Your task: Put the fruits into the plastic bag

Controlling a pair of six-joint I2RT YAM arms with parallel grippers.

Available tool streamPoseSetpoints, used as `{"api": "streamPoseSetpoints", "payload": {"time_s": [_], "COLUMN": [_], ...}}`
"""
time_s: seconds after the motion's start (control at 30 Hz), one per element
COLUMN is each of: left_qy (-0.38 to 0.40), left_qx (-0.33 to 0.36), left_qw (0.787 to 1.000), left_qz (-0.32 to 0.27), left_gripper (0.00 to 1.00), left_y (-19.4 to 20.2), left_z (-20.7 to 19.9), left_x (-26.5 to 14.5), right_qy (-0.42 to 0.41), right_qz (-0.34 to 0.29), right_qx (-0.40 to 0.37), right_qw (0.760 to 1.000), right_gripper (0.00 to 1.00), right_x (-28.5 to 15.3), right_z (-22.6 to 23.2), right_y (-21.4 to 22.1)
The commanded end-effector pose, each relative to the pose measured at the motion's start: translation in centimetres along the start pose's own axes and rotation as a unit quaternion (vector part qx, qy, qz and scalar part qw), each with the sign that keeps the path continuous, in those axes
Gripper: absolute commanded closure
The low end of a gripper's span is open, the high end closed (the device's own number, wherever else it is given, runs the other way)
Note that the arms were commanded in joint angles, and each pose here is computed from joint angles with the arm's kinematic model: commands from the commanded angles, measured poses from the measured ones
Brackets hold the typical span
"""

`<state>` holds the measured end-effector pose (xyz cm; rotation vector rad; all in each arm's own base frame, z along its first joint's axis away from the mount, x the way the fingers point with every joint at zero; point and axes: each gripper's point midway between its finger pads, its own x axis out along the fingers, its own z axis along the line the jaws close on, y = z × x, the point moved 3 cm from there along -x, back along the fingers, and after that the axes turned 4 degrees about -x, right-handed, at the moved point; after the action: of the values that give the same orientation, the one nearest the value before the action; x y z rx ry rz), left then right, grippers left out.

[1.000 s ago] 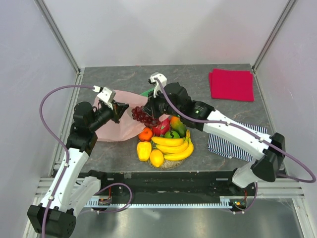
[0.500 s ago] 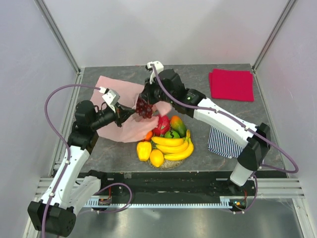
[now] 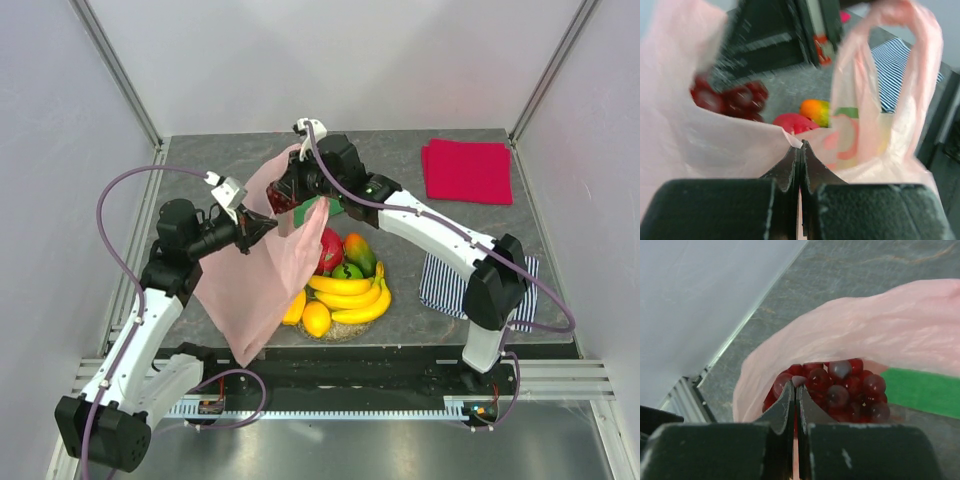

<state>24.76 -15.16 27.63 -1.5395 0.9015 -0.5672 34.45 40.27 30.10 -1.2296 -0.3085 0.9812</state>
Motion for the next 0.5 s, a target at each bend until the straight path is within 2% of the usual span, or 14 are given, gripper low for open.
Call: {"api": "streamPoseSetpoints", "payload": {"time_s": [0.0,0.2,0.33,0.47], "left_qy": [-0.065,-0.085,-0.107,-0.101], "left_qx": [-0.006,-0.028,-0.016,-0.013], "left_qw": [0.997,0.995,0.993,0.994], "left_qz": [-0.046,-0.034,-0.041,-0.045], "left_gripper": [0.98,0.99,0.98,0.99], "left_y": [-2.5,-2.0,-2.3,-2.5], "left_z": [1.2,2.1,2.5,2.2], "left_x": [-0.4,0.0,-0.6,-0.6], "right_qy": [-0.071,-0.171,-0.196,-0.188], "right_qz": [-0.018,-0.013,0.003,0.037], "right_qx": [0.055,0.102,0.123,0.139], "right_qw": [0.996,0.98,0.973,0.972], "right_gripper": [1.0,1.0,1.0,1.0], "right_x": [0.2,-0.8,-1.5,0.2], "right_z": [2.1,5.6,6.4,5.4], "right_y": [0.3,0.2,1.1,4.9]}}
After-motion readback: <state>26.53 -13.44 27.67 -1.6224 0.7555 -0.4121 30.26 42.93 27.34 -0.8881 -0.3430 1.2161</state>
